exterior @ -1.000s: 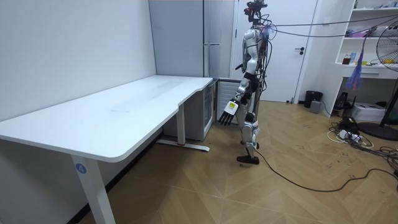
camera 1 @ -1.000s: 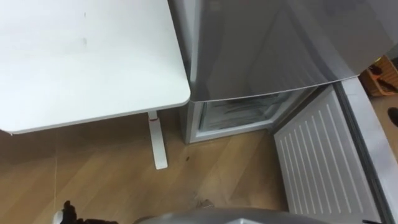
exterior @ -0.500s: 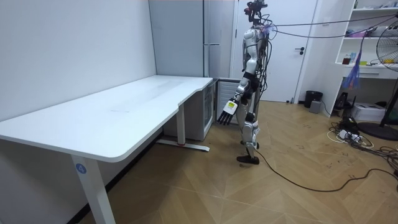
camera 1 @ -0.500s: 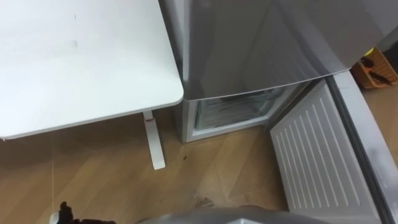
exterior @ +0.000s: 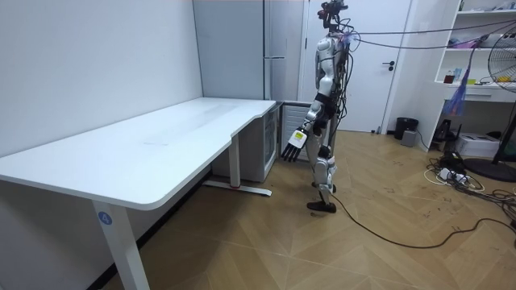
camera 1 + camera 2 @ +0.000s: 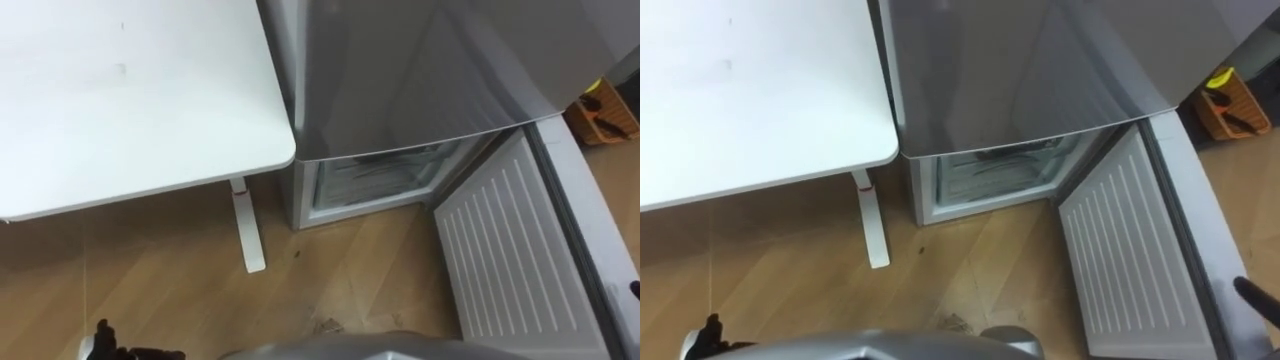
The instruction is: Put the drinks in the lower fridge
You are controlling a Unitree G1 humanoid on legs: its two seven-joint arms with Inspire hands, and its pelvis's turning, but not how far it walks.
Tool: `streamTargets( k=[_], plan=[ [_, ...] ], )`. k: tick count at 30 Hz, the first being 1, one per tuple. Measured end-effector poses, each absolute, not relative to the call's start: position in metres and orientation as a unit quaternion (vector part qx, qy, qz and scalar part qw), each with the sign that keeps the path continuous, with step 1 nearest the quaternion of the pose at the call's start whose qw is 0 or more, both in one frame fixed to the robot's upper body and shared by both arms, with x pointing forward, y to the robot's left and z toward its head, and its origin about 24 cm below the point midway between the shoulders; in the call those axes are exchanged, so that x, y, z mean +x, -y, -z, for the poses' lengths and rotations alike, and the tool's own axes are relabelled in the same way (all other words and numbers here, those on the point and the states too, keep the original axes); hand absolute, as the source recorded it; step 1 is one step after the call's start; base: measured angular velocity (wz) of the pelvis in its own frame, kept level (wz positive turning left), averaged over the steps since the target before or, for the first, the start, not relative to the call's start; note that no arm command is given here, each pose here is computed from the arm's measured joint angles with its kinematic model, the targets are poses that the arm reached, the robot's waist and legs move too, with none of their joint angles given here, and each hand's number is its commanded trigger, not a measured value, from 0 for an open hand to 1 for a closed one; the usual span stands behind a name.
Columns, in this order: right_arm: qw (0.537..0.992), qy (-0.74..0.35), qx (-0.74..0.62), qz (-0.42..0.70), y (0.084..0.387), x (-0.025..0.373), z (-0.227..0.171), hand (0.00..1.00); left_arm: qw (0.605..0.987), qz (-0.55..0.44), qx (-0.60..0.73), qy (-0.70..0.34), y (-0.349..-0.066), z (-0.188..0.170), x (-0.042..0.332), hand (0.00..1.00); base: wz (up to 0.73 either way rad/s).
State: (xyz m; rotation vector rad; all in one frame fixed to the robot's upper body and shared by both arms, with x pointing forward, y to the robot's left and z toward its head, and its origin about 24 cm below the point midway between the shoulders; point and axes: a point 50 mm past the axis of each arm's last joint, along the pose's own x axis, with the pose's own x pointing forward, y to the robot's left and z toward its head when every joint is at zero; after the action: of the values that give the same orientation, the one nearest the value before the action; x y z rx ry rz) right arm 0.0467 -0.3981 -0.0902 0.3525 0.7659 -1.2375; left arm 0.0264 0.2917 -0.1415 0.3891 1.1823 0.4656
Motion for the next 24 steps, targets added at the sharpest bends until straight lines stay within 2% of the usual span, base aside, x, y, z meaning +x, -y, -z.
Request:
streamTargets(
  k=[18, 24],
  plan=[
    [0.733, -0.393, 0.2, 0.518, 0.36, 0.027, 0.119, 0.0, 0.78, -0.205, 0.178, -0.563, -0.287, 0.147, 0.031, 0.0, -0.01],
    [0.764, -0.405, 0.202, 0.46, 0.349, 0.037, 0.124, 0.0, 0.779, -0.184, 0.188, -0.569, -0.283, 0.15, 0.032, 0.0, -0.13]
  ],
)
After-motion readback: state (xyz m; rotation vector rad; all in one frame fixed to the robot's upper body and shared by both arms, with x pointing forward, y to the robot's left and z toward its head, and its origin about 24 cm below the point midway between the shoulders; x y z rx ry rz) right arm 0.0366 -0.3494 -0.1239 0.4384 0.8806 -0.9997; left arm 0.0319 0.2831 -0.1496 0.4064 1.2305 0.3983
